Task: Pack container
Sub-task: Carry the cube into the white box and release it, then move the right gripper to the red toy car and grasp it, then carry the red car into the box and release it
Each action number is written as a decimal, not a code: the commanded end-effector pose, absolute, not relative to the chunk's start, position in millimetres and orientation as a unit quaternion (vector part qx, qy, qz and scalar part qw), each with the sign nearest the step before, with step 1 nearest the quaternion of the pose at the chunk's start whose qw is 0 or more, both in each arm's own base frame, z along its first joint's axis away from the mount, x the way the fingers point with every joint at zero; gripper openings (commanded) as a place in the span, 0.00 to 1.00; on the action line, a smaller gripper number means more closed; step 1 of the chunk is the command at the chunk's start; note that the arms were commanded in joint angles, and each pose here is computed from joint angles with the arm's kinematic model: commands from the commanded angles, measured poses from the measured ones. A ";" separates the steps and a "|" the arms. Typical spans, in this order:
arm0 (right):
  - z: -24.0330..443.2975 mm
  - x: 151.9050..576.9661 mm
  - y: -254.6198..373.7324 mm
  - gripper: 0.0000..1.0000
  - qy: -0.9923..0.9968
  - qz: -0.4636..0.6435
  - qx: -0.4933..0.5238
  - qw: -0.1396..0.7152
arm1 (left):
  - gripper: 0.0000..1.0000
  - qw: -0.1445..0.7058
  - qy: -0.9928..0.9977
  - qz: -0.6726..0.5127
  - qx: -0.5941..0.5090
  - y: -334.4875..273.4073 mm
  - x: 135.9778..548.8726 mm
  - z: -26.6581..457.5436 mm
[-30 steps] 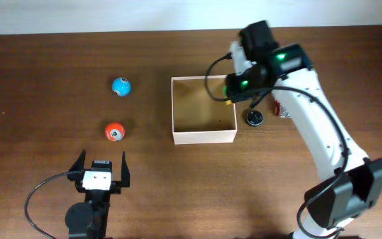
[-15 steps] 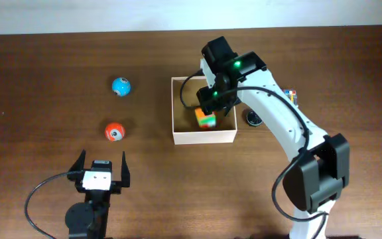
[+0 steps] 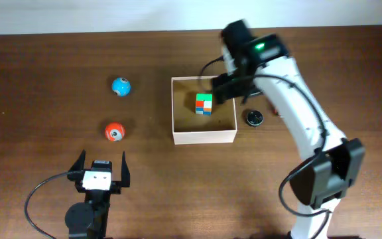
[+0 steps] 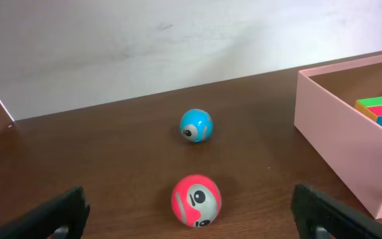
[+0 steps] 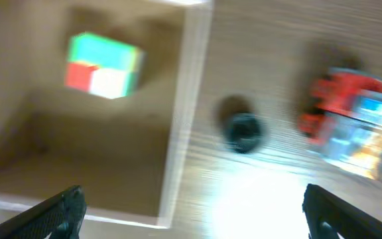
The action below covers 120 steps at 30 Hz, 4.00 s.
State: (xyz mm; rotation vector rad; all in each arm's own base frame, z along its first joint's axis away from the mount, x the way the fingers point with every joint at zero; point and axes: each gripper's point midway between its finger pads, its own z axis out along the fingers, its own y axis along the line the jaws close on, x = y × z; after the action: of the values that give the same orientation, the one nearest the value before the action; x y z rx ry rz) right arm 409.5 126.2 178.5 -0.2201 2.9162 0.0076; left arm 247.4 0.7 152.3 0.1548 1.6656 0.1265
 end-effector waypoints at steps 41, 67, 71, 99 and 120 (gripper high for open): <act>86.9 420.4 -25.4 0.99 0.996 -0.025 0.050 0.070 | 0.99 0.665 0.741 0.056 0.079 -0.9 247.3 149.5; 38.3 426.8 -27.6 0.51 0.998 -0.023 0.037 0.037 | 0.99 0.665 0.741 0.056 0.079 -0.9 247.3 149.5; 39.9 428.0 -27.8 0.43 0.998 -0.023 0.037 0.039 | 0.99 0.665 0.741 0.056 0.079 -0.9 247.3 149.5; 207.0 420.1 171.1 0.42 0.984 0.020 -0.124 0.128 | 0.99 0.665 0.741 0.056 0.079 -0.9 247.3 149.5; 175.2 420.4 183.4 0.87 0.988 0.011 -0.126 0.092 | 0.99 0.665 0.741 0.056 0.079 -0.9 247.3 149.5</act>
State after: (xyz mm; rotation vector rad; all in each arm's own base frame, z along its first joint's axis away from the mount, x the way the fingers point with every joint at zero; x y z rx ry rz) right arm 417.1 192.2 178.1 -0.4106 2.9251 0.0726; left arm 247.4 0.7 152.3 0.1551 1.6656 0.1262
